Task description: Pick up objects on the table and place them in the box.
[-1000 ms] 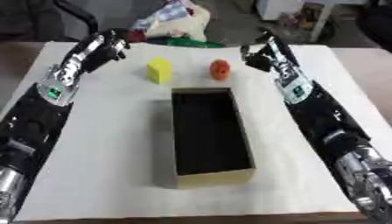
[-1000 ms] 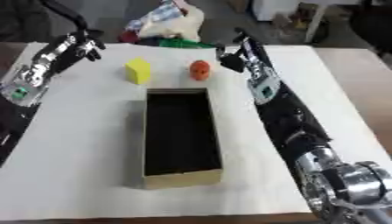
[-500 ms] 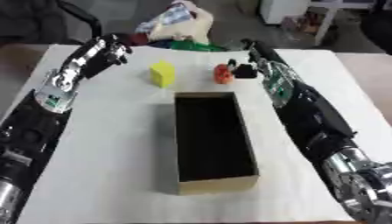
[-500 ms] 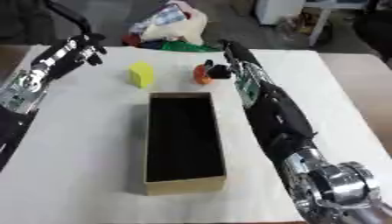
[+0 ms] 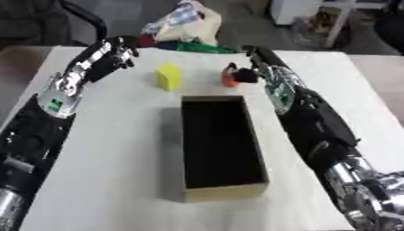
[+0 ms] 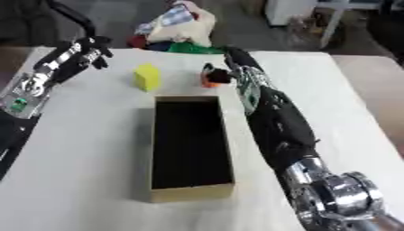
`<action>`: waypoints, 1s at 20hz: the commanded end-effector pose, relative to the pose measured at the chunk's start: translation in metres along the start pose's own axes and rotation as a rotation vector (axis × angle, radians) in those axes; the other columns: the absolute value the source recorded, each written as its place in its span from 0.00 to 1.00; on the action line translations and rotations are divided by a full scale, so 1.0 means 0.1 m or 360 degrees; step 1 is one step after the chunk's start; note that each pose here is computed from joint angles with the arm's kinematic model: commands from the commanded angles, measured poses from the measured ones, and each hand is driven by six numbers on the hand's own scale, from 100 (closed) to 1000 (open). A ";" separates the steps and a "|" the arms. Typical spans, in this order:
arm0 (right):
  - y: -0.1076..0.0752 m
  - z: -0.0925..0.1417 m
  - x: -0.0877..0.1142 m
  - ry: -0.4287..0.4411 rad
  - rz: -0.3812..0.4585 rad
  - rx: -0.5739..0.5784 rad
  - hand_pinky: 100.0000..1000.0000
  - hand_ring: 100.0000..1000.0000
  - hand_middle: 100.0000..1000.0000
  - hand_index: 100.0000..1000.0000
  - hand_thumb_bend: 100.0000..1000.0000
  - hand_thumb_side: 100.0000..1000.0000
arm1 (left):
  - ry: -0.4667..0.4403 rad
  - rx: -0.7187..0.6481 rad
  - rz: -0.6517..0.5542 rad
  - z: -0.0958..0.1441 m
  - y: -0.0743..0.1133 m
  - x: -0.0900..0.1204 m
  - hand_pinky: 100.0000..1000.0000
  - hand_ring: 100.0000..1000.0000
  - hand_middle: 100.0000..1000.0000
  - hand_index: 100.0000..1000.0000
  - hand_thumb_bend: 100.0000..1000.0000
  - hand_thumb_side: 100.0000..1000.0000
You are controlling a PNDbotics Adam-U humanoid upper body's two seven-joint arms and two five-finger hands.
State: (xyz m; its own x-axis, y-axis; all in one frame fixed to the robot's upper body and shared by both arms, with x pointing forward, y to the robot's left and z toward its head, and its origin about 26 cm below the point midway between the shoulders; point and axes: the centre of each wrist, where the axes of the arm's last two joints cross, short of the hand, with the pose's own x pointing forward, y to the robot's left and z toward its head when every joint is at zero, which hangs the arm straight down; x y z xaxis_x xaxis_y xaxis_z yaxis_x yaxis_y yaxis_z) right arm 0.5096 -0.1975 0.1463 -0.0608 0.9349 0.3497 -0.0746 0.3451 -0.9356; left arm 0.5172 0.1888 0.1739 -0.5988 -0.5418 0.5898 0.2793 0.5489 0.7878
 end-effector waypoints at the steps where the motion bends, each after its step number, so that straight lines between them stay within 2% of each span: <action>1: -0.18 -0.01 0.05 -0.0040 0.0023 -0.0044 0.81 0.72 0.87 0.99 0.00 0.71 | -0.0061 0.0028 -0.0042 -0.08 0.15 0.13 0.60 0.57 0.63 0.91 0.00 0.95; 7: -0.16 -0.01 0.05 -0.0029 0.0077 0.0008 0.81 0.73 0.88 0.98 0.00 0.77 | -0.0055 0.0023 -0.0047 -0.08 0.14 0.12 0.60 0.58 0.63 0.91 0.00 0.95; 12: -0.13 0.00 0.04 0.0004 0.0093 0.0039 0.81 0.73 0.88 0.98 0.00 0.78 | -0.0058 0.0026 -0.0050 -0.08 0.15 0.13 0.60 0.58 0.63 0.91 0.00 0.95; 15: -0.10 0.00 0.01 0.0037 0.0103 0.0055 0.81 0.73 0.88 0.97 0.00 0.76 | -0.0070 0.0029 -0.0055 -0.09 0.16 0.15 0.60 0.58 0.63 0.91 0.00 0.95; 16: -0.08 0.00 0.00 0.0051 0.0108 0.0058 0.81 0.73 0.88 0.96 0.00 0.70 | -0.0073 0.0029 -0.0057 -0.09 0.16 0.15 0.60 0.58 0.63 0.91 0.00 0.95; 20: -0.04 0.01 -0.01 0.0077 0.0119 0.0073 0.81 0.73 0.88 0.95 0.00 0.66 | -0.0077 0.0031 -0.0061 -0.10 0.17 0.16 0.60 0.58 0.63 0.91 0.00 0.95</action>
State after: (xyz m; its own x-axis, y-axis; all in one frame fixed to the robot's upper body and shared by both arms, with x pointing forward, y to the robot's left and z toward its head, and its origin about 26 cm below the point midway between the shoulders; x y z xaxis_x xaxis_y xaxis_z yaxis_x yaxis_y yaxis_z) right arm 0.5063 -0.1990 0.1353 -0.0176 0.9577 0.2871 -0.1538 0.2812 -0.9473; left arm 0.5177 0.1877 0.1766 -0.6070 -0.5401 0.5830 0.2765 0.5443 0.7920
